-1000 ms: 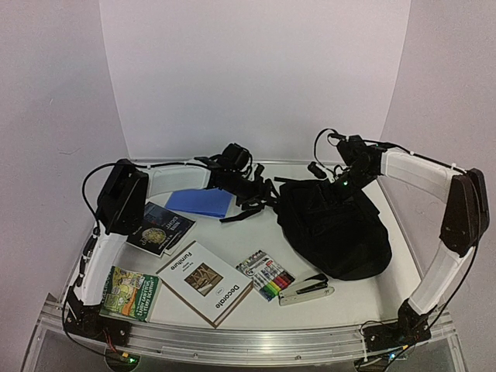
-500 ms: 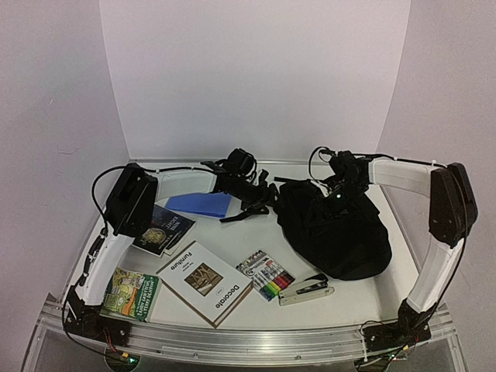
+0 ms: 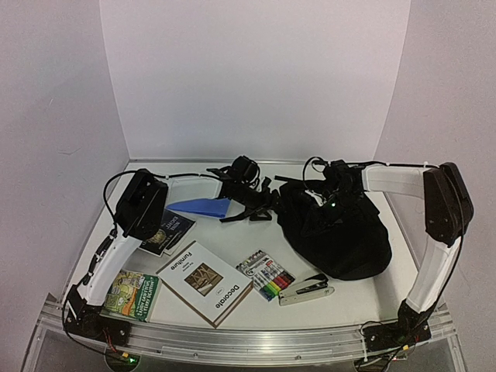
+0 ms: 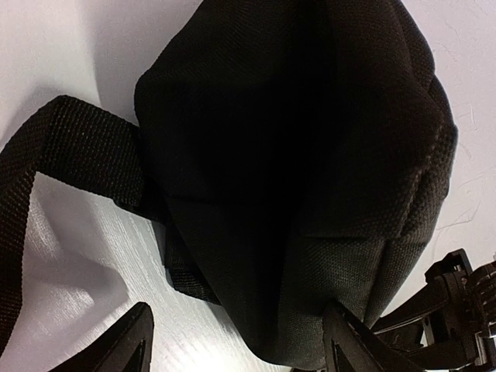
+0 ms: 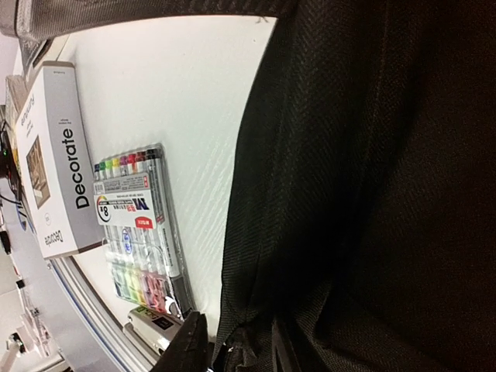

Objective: Pack the student bag
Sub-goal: Unzip the student bag at the center of the board.

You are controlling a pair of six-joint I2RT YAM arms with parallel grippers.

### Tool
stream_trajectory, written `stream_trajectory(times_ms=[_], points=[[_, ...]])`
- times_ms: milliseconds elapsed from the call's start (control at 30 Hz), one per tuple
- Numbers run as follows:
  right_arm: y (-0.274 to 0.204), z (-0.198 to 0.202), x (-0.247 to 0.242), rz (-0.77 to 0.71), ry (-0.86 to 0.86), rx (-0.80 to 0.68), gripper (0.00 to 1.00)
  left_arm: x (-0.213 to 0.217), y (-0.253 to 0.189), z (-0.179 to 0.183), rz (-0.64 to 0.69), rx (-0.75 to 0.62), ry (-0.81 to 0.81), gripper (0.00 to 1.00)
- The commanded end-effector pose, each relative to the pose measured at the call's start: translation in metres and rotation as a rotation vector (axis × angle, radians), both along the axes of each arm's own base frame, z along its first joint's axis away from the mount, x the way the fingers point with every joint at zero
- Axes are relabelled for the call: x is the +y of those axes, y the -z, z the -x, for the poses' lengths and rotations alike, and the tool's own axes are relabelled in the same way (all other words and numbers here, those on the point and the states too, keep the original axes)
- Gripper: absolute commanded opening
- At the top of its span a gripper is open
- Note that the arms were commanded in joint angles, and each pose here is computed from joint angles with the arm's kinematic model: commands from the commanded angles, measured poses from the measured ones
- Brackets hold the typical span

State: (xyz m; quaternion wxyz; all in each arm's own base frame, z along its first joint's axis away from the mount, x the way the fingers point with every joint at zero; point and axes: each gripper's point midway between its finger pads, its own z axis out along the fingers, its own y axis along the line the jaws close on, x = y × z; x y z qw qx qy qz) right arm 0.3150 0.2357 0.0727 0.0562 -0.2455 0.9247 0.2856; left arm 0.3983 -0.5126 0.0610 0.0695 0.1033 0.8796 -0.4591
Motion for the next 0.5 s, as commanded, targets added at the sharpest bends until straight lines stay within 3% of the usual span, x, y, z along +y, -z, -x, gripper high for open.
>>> stream_trajectory(times_ms=[0,67,200,333,467], points=[[-0.003,-0.002,0.004,-0.014,-0.006,-0.010,0.16,-0.012,-0.020,-0.007,0.064,-0.034,0.009,0.74],[-0.007,-0.005,0.006,-0.022,-0.003,-0.018,0.08,-0.013,-0.020,-0.007,0.068,-0.034,0.010,0.74],[-0.018,-0.011,0.011,-0.045,-0.001,-0.037,0.00,-0.017,-0.020,-0.008,0.083,-0.030,0.013,0.75],[-0.026,-0.019,0.020,-0.068,-0.003,-0.052,0.00,-0.023,-0.024,-0.012,0.120,-0.028,0.013,0.80],[-0.039,-0.034,0.033,-0.098,-0.008,-0.083,0.00,-0.029,-0.029,-0.017,0.148,-0.020,0.003,0.78]])
